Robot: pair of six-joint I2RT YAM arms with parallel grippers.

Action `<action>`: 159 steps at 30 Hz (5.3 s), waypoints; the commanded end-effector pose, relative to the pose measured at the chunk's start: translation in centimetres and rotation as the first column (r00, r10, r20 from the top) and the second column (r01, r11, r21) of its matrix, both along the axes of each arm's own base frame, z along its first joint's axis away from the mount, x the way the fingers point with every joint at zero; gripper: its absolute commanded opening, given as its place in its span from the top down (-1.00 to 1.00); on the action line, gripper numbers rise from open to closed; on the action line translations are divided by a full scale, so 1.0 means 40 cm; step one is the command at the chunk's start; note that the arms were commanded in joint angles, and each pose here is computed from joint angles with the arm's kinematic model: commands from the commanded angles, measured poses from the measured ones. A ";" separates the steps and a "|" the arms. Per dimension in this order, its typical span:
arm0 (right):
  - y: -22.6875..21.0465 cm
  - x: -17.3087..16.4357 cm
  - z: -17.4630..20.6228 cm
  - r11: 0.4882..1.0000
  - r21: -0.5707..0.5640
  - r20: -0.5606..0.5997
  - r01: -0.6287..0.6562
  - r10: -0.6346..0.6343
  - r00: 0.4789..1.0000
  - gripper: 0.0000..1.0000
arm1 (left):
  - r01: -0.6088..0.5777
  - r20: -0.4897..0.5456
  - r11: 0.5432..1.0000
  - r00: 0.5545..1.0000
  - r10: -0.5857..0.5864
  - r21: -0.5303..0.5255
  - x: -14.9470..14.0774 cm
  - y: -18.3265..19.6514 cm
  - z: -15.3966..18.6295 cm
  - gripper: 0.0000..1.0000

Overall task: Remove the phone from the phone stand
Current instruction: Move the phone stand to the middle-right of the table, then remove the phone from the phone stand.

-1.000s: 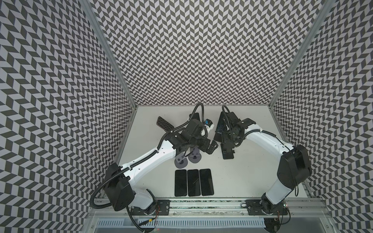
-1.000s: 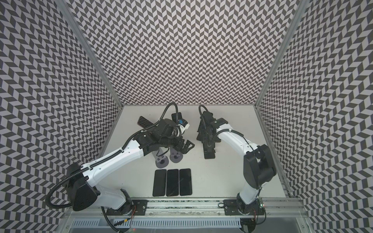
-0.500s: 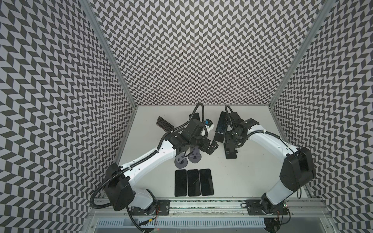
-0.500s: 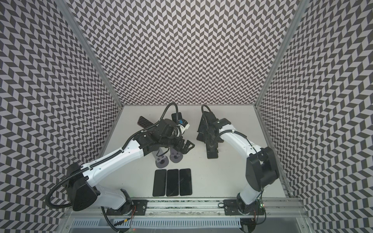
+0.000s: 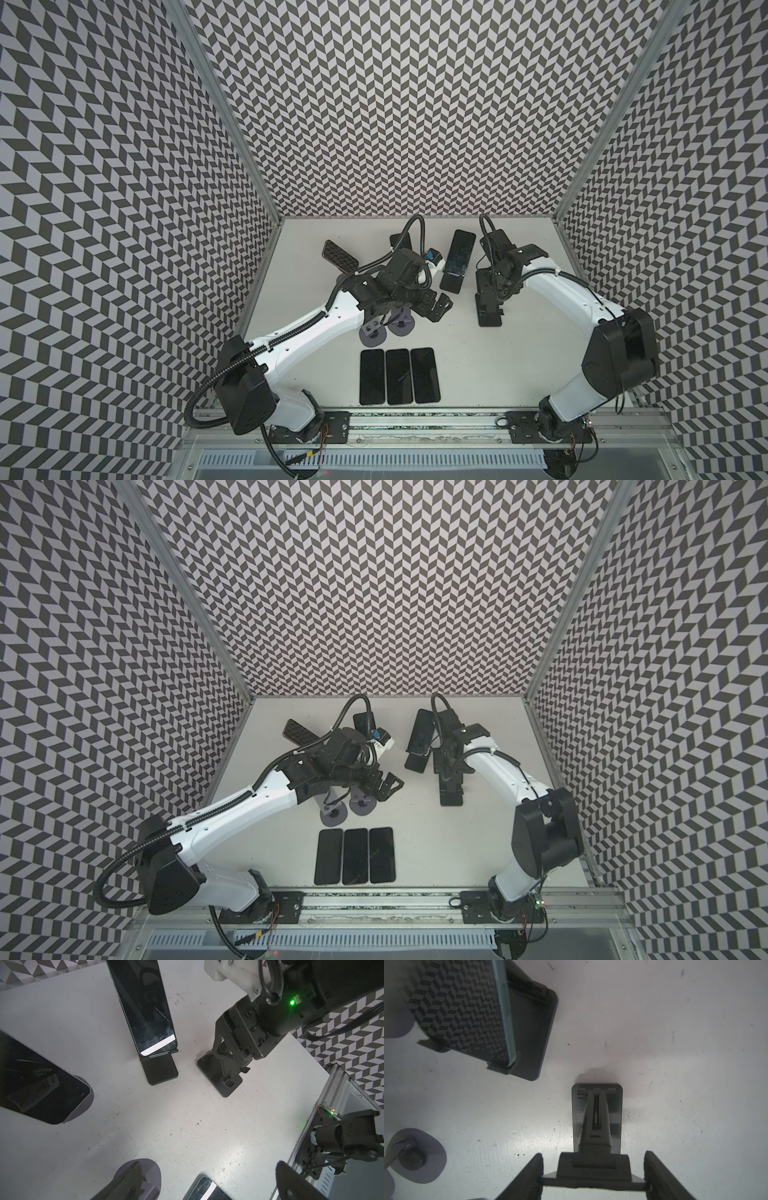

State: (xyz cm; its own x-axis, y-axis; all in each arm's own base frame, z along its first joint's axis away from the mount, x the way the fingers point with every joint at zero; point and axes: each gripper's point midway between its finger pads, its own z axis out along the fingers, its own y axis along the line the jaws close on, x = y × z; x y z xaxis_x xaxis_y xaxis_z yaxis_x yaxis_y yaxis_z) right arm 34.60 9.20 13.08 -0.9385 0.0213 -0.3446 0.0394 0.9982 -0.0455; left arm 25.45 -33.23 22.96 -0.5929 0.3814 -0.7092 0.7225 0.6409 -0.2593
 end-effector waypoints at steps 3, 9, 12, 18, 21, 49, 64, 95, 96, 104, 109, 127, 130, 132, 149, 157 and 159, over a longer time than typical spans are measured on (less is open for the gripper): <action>-0.083 0.050 0.045 0.999 -0.015 0.103 0.045 -0.043 0.994 -0.28 | 0.012 0.034 1.000 0.999 -0.012 -0.014 0.006 -0.012 0.030 -1.00; -0.182 0.093 0.060 0.992 -0.011 0.154 0.127 -0.124 0.980 -0.28 | 0.014 0.030 1.000 0.999 -0.013 -0.015 0.010 -0.021 0.033 -1.00; -0.225 0.107 0.065 0.987 -0.013 0.166 0.159 -0.155 0.974 -0.28 | 0.013 0.027 1.000 1.000 -0.013 -0.014 0.011 -0.023 0.032 -1.00; -0.280 0.115 0.055 0.978 0.002 0.174 0.209 -0.206 0.963 -0.28 | 0.015 0.024 1.000 1.000 -0.015 -0.012 0.011 -0.028 0.032 -1.00; -0.289 0.117 0.045 0.976 0.012 0.171 0.218 -0.217 0.961 -0.28 | 0.013 0.024 1.000 1.000 -0.013 -0.011 0.013 -0.028 0.034 -0.99; -0.304 0.121 0.068 0.965 0.041 0.189 0.259 -0.262 0.947 -0.79 | -0.001 0.071 1.000 0.997 0.002 -0.027 0.010 -0.008 0.087 -1.00; -0.268 0.091 0.183 0.946 0.106 0.264 0.305 -0.323 0.909 -0.76 | -0.033 0.158 0.999 0.987 0.039 -0.043 -0.024 0.071 0.139 -1.00; 0.195 0.111 0.351 0.973 0.218 0.453 0.073 -0.167 0.876 -0.70 | -0.223 0.387 0.913 0.852 0.352 -0.341 0.009 0.228 0.311 -1.00; 0.193 0.123 0.359 0.975 0.206 0.471 0.080 -0.171 0.866 -0.71 | -0.245 0.380 0.903 0.844 0.378 -0.352 0.022 0.228 0.314 -1.00; 0.198 0.186 0.422 0.984 0.169 0.586 0.056 -0.146 0.797 -0.72 | -0.283 0.355 0.879 0.834 0.423 -0.384 0.105 0.173 0.305 -1.00; 0.196 0.195 0.396 0.988 0.145 0.584 0.060 -0.134 0.800 -0.72 | -0.354 0.342 0.865 0.812 0.473 -0.357 0.149 0.171 0.317 -1.00; 0.264 0.248 0.327 0.978 0.192 0.472 0.075 -0.159 0.867 -0.74 | -0.017 0.617 0.992 0.782 0.090 -0.123 0.184 0.093 0.279 -1.00; 0.268 0.263 0.311 0.979 0.180 0.453 0.094 -0.167 0.876 -0.75 | 0.038 0.625 0.993 0.780 0.040 -0.111 0.175 0.102 0.275 -1.00; 0.270 0.275 0.301 0.978 0.175 0.444 0.109 -0.178 0.878 -0.77 | 0.060 0.630 0.992 0.776 0.023 -0.110 0.165 0.112 0.271 -1.00; 0.252 0.331 0.212 0.969 0.108 0.347 0.223 -0.247 0.905 -0.78 | 0.154 0.609 0.975 0.793 -0.025 -0.160 0.117 0.128 0.237 -1.00; 0.236 0.344 0.193 0.965 0.096 0.337 0.245 -0.263 0.904 -0.78 | 0.177 0.616 0.972 0.787 -0.045 -0.156 0.115 0.123 0.228 -1.00; 0.227 0.346 0.193 0.962 0.091 0.341 0.257 -0.272 0.900 -0.79 | 0.183 0.618 0.971 0.785 -0.048 -0.157 0.117 0.125 0.224 -1.00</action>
